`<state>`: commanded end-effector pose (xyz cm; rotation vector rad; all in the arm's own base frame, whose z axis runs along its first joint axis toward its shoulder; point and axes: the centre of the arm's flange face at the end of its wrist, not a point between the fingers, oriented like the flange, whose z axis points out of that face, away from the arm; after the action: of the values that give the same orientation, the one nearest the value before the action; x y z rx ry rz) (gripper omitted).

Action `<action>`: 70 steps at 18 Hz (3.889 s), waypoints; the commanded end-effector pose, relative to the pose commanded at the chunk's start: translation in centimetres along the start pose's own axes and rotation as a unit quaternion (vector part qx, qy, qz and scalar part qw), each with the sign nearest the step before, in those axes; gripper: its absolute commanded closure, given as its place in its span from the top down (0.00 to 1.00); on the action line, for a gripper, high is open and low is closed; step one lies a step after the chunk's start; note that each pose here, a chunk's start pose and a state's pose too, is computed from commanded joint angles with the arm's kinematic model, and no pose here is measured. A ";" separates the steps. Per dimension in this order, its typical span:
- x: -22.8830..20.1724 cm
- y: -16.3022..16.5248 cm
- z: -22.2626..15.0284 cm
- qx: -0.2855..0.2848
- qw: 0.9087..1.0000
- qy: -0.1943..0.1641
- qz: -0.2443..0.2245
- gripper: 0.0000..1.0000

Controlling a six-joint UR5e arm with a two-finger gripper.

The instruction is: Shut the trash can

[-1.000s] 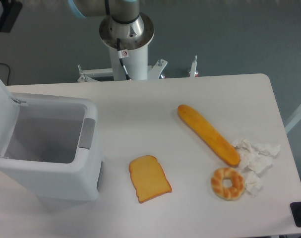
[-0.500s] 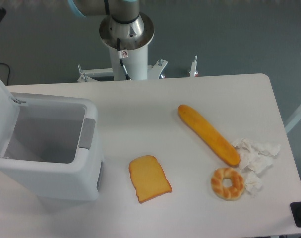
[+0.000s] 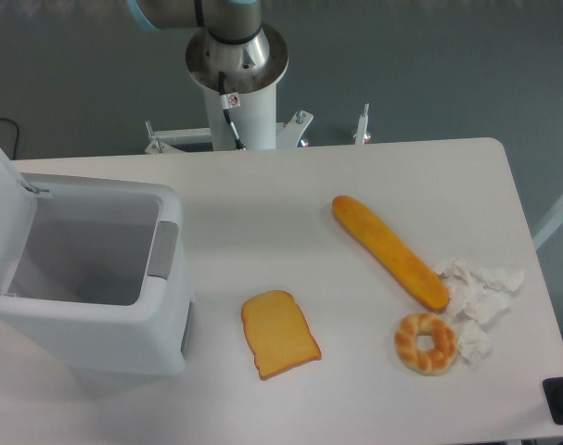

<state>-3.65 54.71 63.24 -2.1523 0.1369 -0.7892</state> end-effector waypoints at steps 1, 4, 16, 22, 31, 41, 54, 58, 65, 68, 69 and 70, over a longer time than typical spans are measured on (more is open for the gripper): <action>0.2 0.0 0.1 -0.001 1.000 0.002 0.002 1.00; 0.4 0.1 0.6 -0.004 1.000 0.005 0.003 1.00; 0.1 0.6 3.4 -0.022 1.000 0.022 0.002 1.00; -0.7 0.9 4.6 -0.030 0.999 0.025 -0.003 1.00; -1.6 1.1 5.0 -0.036 0.999 0.006 -0.003 1.00; -3.2 1.7 4.9 -0.048 0.998 -0.033 -0.007 1.00; -11.6 3.5 0.3 -0.056 0.989 -0.133 -0.003 1.00; -13.0 4.3 0.2 -0.068 0.987 -0.146 0.003 1.00; -15.2 4.6 -0.7 -0.068 0.986 -0.155 0.001 1.00; -15.3 4.6 -1.0 -0.070 0.984 -0.162 0.001 1.00; -15.4 4.6 -1.0 -0.072 0.983 -0.167 0.001 1.00; -15.6 4.7 -1.0 -0.073 0.983 -0.168 0.000 1.00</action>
<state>-15.91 56.40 52.62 -2.3909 0.0187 -0.4150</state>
